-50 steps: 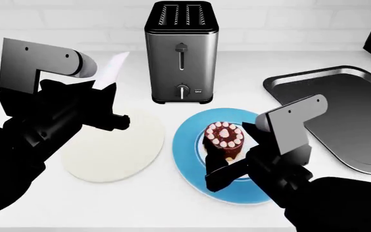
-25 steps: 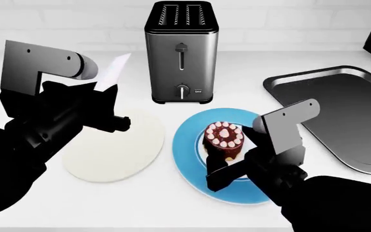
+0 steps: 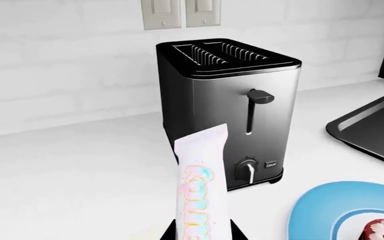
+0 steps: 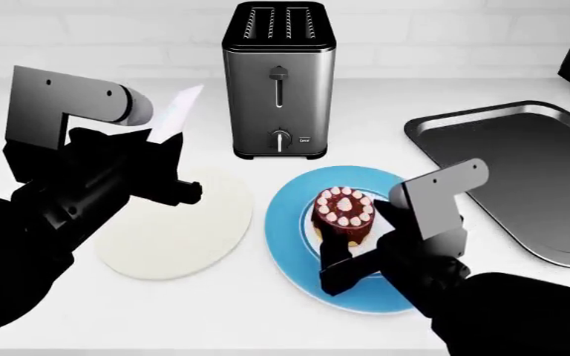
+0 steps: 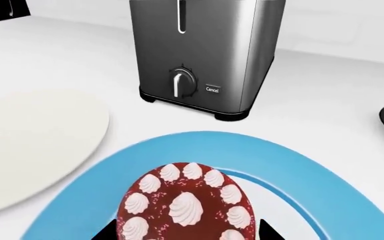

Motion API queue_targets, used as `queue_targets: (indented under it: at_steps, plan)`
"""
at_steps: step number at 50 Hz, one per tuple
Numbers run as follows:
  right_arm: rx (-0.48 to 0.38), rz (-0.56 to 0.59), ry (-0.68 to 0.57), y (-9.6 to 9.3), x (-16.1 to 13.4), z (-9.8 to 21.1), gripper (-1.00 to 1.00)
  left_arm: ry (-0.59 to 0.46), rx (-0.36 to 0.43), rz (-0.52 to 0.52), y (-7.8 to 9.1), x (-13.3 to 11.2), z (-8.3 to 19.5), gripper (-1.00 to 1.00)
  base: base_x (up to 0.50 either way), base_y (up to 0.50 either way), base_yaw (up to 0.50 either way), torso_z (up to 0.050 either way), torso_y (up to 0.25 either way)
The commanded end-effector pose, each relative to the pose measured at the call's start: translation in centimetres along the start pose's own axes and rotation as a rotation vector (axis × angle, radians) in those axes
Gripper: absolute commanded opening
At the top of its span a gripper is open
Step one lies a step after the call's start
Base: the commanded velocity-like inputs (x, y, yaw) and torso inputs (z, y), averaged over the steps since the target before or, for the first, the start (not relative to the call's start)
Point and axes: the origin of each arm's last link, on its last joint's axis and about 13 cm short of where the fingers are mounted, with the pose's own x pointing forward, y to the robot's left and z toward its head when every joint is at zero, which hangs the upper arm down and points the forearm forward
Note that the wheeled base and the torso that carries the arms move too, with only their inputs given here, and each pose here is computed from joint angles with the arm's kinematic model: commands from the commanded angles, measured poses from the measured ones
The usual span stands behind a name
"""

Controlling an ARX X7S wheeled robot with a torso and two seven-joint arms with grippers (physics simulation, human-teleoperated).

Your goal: Move the dessert items from the plate to the tray.

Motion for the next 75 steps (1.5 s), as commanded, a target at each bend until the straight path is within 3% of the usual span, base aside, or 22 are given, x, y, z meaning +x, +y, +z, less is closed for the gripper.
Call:
queue_targets:
  at_steps: [1, 28, 29, 47, 59, 75]
  plan:
    - [0.015, -0.004, 0.009, -0.1, 0.3, -0.5, 1.0, -0.006, -0.027, -0.012, 0.0, 0.1, 0.2, -1.0, 0.0, 0.0, 0.0, 0.0, 0.0]
    - [0.016, 0.002, 0.018, -0.3, 0.8, -0.7, 1.0, -0.006, -0.027, -0.012, 0.1, 0.2, 0.1, -1.0, 0.0, 0.0, 0.0, 0.0, 0.0]
    - [0.017, 0.002, 0.018, -0.3, 0.8, -0.7, -1.0, -0.006, -0.027, -0.012, 0.1, 0.2, 0.1, -1.0, 0.0, 0.0, 0.0, 0.0, 0.0]
    - [0.011, 0.007, 0.008, -0.1, 0.5, -0.6, -1.0, -0.005, -0.028, -0.013, 0.0, 0.2, 0.1, -1.0, 0.0, 0.0, 0.0, 0.0, 0.0]
    - [-0.057, -0.017, -0.109, 0.4, -1.0, 2.7, -1.0, -0.004, -0.028, -0.019, -0.1, 0.1, 0.0, -1.0, 0.0, 0.0, 0.0, 0.0, 0.0]
    - [-0.077, -0.037, -0.171, 0.4, -1.6, 4.2, -1.0, -0.013, -0.029, -0.042, -0.5, -0.3, 0.2, -1.0, 0.0, 0.0, 0.0, 0.0, 0.0]
